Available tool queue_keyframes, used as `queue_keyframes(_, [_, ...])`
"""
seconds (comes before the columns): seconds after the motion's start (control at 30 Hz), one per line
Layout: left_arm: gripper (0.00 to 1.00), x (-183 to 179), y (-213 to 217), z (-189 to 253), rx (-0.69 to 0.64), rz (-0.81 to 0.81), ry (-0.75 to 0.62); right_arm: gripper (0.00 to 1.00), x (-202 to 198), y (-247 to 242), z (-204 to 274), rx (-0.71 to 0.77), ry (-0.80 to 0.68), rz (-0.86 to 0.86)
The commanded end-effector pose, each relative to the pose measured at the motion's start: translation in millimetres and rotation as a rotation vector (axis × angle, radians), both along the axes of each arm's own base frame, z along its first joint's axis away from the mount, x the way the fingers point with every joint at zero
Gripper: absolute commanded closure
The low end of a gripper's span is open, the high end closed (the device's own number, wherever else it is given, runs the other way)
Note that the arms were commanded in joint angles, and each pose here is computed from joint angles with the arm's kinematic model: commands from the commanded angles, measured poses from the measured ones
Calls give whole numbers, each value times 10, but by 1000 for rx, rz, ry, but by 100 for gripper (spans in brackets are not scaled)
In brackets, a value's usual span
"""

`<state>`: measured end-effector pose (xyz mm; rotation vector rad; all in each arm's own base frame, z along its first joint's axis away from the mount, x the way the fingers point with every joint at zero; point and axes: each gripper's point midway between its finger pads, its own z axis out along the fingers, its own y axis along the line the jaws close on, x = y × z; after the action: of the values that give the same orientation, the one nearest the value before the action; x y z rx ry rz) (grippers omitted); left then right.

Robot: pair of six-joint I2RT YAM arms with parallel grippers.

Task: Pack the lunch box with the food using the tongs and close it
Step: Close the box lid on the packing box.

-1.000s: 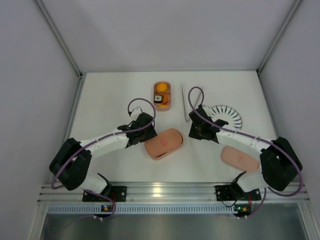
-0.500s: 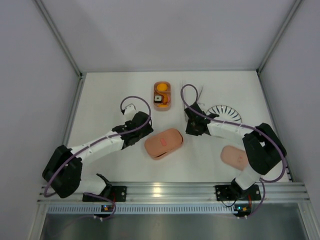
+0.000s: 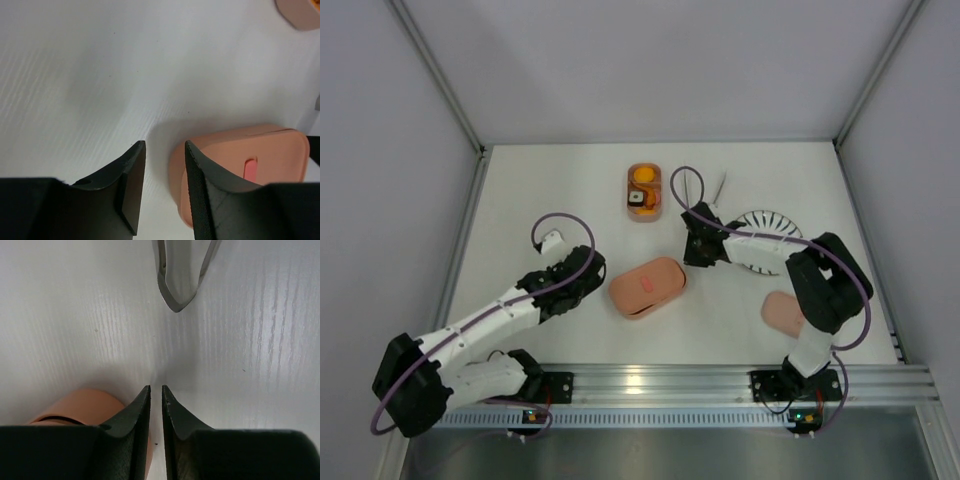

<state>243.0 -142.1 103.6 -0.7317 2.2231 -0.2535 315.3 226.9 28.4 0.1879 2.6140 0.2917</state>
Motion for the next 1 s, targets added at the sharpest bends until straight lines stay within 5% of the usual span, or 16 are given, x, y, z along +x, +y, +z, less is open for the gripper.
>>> queue_keyframes(0.0, [58,-164,18,-128,16,6,50,86,241,132,127,40,-66,15])
queue_keyframes(0.97, [63,-150,-583,-463,34,-146,133,86,195,181,58,68,-50,26])
